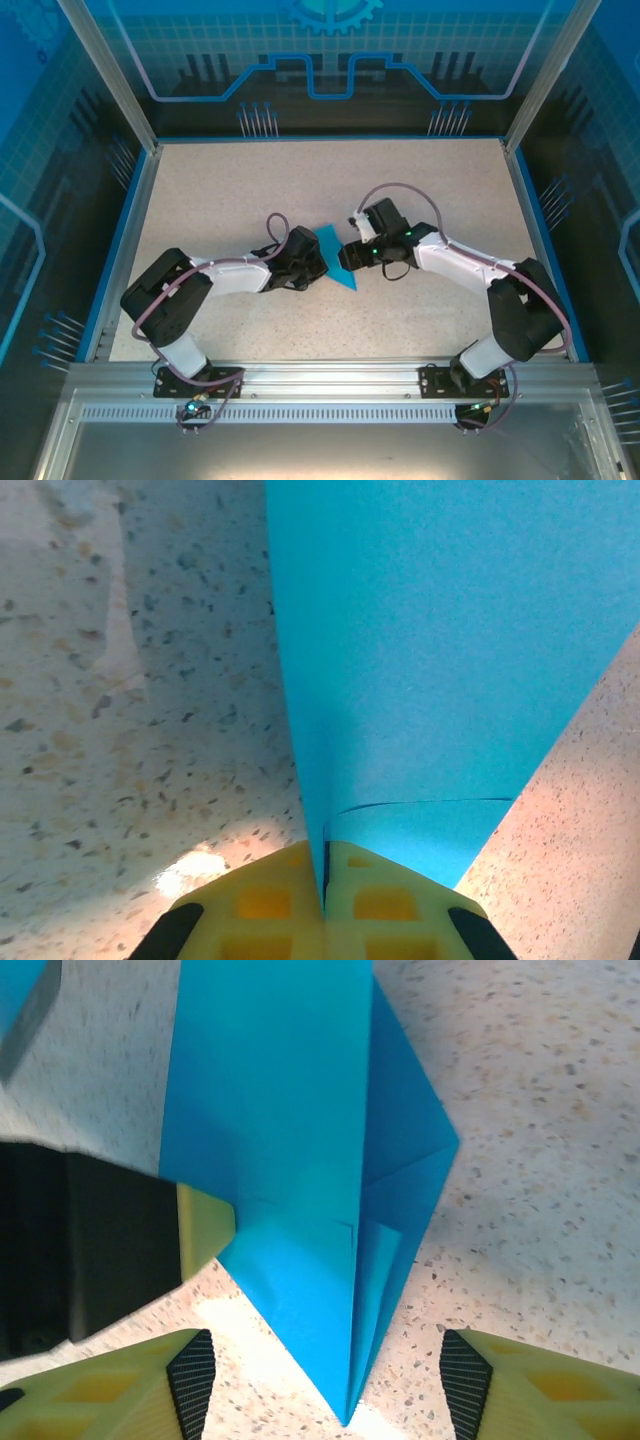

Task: Fold a paper plane with a square sheet of paper (pick it up from the middle)

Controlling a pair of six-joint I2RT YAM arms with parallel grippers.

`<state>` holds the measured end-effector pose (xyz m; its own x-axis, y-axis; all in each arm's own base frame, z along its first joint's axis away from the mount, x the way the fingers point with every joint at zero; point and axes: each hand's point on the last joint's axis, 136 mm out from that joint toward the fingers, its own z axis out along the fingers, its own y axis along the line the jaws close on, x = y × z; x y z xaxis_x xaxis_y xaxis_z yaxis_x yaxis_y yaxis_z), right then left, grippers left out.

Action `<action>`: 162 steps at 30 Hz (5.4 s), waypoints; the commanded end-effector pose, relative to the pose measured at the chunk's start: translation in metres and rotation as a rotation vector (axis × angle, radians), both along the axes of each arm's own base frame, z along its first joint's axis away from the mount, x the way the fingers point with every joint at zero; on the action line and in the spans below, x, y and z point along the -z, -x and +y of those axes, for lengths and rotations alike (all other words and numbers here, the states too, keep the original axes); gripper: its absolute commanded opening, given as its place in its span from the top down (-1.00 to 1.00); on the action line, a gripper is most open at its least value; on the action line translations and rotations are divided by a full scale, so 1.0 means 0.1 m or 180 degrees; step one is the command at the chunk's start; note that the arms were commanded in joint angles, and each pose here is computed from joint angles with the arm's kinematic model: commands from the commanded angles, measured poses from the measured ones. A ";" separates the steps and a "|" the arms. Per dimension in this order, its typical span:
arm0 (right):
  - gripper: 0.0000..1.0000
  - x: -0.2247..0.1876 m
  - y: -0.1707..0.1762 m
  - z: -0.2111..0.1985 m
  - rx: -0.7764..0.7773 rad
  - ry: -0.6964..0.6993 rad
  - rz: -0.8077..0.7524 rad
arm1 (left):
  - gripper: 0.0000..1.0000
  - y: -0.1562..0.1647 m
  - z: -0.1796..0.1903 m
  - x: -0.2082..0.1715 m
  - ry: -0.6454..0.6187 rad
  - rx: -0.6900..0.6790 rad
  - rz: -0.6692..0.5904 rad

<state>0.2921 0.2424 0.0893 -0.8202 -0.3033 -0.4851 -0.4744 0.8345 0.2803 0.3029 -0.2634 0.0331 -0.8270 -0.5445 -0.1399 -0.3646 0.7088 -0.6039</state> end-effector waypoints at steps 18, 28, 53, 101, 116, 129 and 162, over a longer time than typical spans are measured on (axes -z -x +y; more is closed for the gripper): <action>0.28 0.23 0.19 0.22 -0.0610 0.0045 -0.0459 | 0.91 -0.20 -0.24 -0.33 0.0255 0.0160 -0.0120; 0.15 0.44 0.10 0.09 -0.0420 0.0151 -0.0420 | 0.92 -0.26 -0.28 -0.23 0.0159 0.0149 0.0022; 0.10 0.55 -0.08 0.05 -0.0344 0.0571 -0.0785 | 0.91 -0.28 -0.30 -0.31 0.0402 0.0079 0.0240; 0.67 0.51 0.21 0.52 -0.0798 -0.0222 -0.0166 | -0.24 -0.11 0.41 -0.70 0.0344 0.0392 -0.0574; 0.61 0.52 0.18 0.57 -0.0855 -0.0020 -0.0382 | 0.46 -0.16 0.35 -0.35 0.0379 -0.0034 0.0170; 0.21 0.33 0.15 0.57 -0.0844 0.0211 -0.0973 | 1.00 -0.16 0.41 -0.35 0.0382 -0.0327 0.0352; 0.64 0.48 0.03 0.86 -0.1148 0.0011 -0.1144 | 0.81 -0.12 0.46 -0.42 0.0296 -0.0352 0.0415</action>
<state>0.2855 0.3206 0.0326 -0.4287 -0.5855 -0.6881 -0.7939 0.6076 -0.0224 0.3138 -0.2190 0.0658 -0.7753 -0.6308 0.0308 -0.5149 0.6031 -0.6093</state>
